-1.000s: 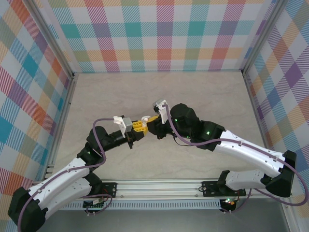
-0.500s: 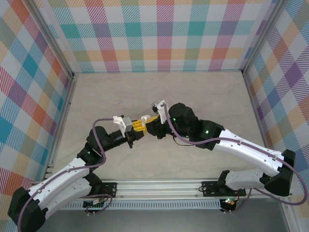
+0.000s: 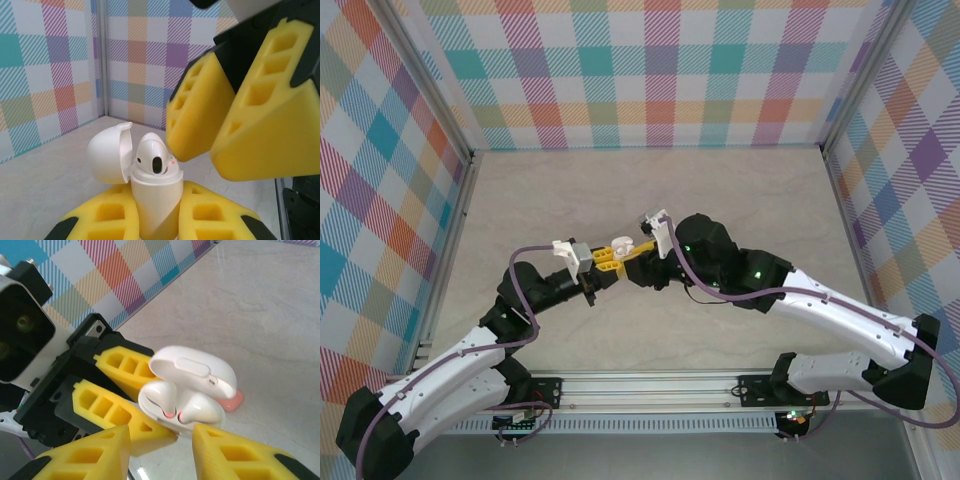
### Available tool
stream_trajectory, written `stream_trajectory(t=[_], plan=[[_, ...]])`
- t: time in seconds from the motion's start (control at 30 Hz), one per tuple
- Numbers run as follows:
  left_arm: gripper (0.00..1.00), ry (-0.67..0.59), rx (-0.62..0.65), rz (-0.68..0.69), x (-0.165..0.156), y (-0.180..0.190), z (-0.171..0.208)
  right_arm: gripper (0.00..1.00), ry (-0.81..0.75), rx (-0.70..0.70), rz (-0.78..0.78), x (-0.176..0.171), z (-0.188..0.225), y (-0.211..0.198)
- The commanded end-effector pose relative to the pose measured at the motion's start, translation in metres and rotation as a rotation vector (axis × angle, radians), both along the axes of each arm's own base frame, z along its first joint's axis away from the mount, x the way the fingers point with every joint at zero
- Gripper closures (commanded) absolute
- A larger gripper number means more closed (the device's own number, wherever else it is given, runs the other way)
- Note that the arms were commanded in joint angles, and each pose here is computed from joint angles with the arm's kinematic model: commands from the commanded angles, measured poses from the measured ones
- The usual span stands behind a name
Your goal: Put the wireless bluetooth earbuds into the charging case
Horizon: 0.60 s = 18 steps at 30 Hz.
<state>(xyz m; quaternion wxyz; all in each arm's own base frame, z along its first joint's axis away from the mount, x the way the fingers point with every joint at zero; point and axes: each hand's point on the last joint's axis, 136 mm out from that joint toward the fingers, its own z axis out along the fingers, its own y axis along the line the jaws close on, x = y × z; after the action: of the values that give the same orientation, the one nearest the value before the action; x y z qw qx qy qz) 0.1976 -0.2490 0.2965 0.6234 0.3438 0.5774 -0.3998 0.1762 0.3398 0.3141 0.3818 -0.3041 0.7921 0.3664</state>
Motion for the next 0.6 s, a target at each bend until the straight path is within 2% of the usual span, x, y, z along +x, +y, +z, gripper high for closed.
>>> stream_trajectory(t=[0.0, 0.27, 0.43, 0.57], plan=[[1.0, -0.113, -0.073, -0.019, -0.01, 0.002, 0.038, 0.6, 0.004, 0.025, 0.001, -0.007, 0.019, -0.008], [1.0, -0.111, -0.046, -0.06, -0.016, -0.002, 0.035, 0.52, -0.085, 0.065, -0.076, 0.003, 0.065, -0.041], [1.0, -0.11, -0.032, -0.124, -0.024, -0.008, 0.035, 0.52, 0.029, -0.001, -0.153, 0.037, 0.058, -0.065], [1.0, -0.108, -0.02, -0.171, -0.029, -0.013, 0.035, 0.52, 0.169, -0.012, -0.158, 0.066, 0.043, -0.065]])
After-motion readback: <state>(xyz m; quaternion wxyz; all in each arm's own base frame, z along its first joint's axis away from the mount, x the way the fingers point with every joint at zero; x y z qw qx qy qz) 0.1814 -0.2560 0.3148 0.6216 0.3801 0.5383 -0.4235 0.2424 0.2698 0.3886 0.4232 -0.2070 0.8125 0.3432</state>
